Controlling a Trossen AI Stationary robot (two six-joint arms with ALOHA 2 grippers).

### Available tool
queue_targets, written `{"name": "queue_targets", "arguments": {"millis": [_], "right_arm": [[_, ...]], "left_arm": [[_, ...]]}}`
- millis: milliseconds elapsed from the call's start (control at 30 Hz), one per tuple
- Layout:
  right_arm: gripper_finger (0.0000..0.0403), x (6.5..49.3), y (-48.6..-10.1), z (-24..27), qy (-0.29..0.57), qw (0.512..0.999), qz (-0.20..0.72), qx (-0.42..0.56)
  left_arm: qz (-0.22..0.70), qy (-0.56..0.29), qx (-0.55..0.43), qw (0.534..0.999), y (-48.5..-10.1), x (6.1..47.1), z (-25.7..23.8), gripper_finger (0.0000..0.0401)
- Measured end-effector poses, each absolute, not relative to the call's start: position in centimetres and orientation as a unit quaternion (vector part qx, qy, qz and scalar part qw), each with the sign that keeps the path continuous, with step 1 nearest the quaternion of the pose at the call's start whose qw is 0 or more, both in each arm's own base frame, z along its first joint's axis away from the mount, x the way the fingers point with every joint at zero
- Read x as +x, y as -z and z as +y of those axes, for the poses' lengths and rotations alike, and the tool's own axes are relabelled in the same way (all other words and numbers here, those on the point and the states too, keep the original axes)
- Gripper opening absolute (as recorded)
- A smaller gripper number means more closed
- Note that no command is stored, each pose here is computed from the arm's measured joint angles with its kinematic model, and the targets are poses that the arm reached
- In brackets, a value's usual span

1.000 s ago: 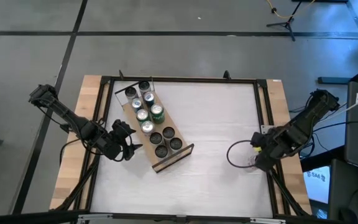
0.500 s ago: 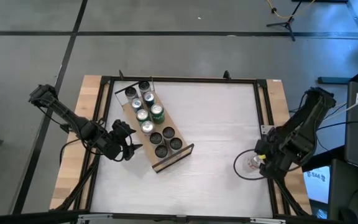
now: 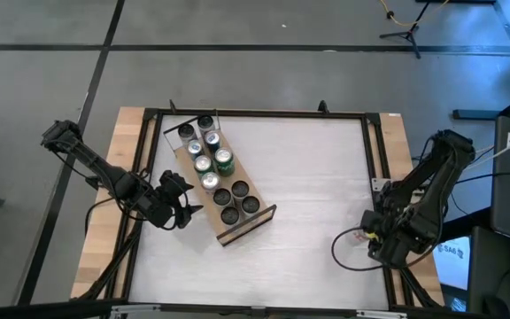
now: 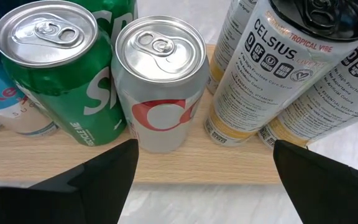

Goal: Place canned beverage on shelf
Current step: Put the red silver soda can on the shelf aligned with the other red silver soda can

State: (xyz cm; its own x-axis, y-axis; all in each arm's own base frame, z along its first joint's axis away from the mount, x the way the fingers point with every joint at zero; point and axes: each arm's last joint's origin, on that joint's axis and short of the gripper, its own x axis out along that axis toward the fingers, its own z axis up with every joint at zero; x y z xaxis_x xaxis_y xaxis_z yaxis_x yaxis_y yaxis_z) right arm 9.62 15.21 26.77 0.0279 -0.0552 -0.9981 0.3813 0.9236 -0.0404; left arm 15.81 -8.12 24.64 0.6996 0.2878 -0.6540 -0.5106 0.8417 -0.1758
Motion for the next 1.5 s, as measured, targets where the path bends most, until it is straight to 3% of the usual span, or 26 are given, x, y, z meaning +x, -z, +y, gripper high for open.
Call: {"name": "queue_targets", "arguments": {"millis": [467, 867, 1500], "right_arm": [[0.0342, 10.1, -26.2, 15.4, 0.167, 0.734, 0.652, 0.088], [0.0342, 10.0, -22.6, 15.3, 0.163, 0.734, 0.653, 0.091], [0.0339, 10.2, -22.3, 15.5, 0.158, 0.747, 0.638, 0.098]], "left_arm": [[0.319, -0.221, -0.175, 0.905, -24.6, 15.8, -8.1, 0.0362], [0.318, -0.221, -0.175, 0.905, -24.6, 15.8, -8.1, 0.0362], [0.319, -0.220, -0.175, 0.905, -24.6, 15.8, -8.1, 0.0362]]}}
